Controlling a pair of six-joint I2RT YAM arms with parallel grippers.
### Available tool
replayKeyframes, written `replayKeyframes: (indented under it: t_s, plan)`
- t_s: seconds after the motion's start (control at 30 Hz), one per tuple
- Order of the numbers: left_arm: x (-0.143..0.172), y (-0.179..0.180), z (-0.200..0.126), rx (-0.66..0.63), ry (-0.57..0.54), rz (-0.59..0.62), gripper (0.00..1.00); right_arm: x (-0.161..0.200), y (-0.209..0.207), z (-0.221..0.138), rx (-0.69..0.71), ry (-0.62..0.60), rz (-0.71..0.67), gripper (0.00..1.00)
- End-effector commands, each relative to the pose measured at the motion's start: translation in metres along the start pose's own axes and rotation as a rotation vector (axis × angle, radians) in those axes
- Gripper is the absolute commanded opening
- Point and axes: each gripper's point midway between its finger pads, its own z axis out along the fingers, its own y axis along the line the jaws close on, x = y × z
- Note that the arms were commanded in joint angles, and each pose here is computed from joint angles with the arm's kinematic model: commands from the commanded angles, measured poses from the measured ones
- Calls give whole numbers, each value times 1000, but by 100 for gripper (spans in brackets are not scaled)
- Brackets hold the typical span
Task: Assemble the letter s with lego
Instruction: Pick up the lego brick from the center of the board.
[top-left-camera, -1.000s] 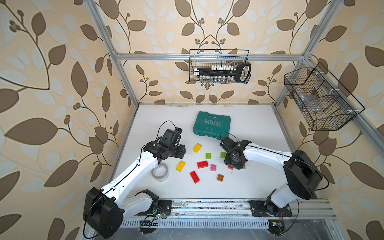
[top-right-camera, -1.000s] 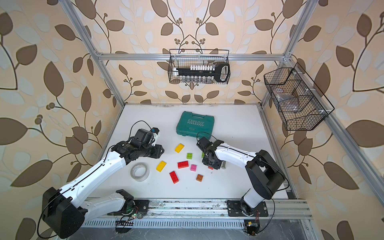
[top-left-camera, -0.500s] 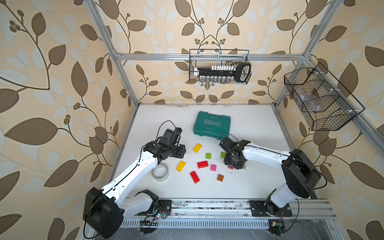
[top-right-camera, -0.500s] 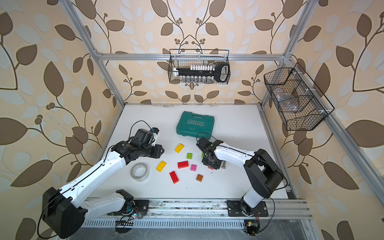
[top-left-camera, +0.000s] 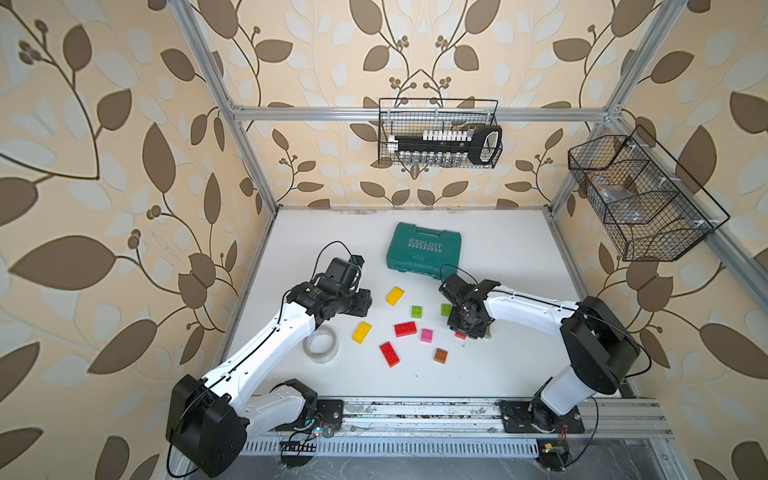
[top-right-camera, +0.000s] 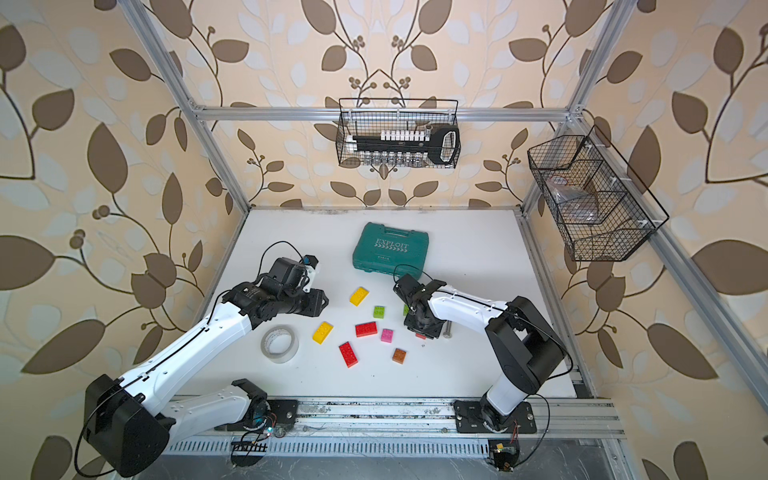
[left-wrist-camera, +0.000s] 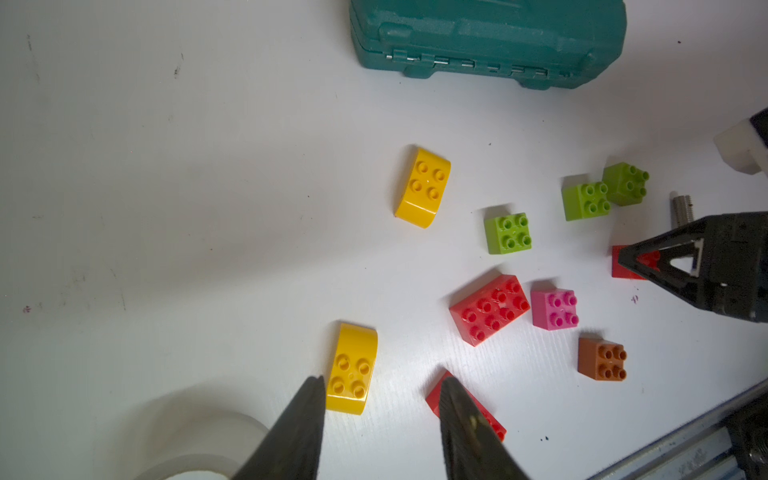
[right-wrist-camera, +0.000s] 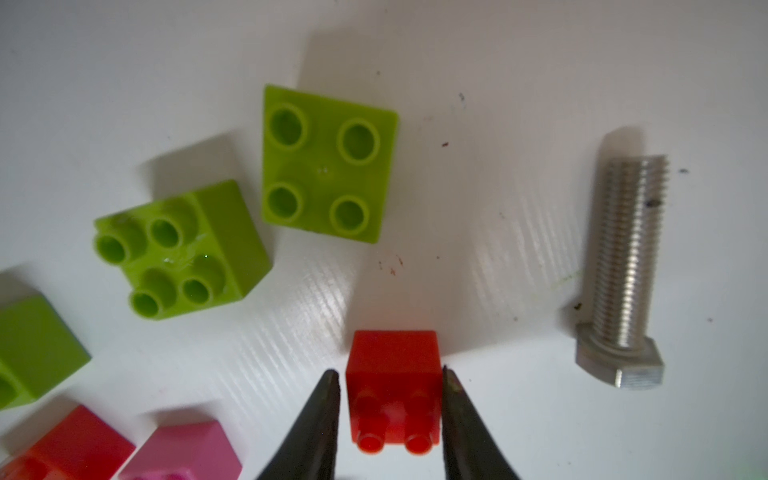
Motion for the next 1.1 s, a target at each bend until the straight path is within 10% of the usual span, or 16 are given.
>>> replayKeyframes:
  t_s: [0.0, 0.53, 1.07]
  plan:
    - [-6, 2, -2, -5, -17, -8, 47, 4, -8, 6, 31, 15, -7, 33]
    - [-12, 5, -5, 16, -26, -87, 47, 8, -11, -7, 29, 29, -109, 4]
    - [-25, 40, -29, -132, -131, -213, 59, 36, 112, -76, -2, 41, -666, 0]
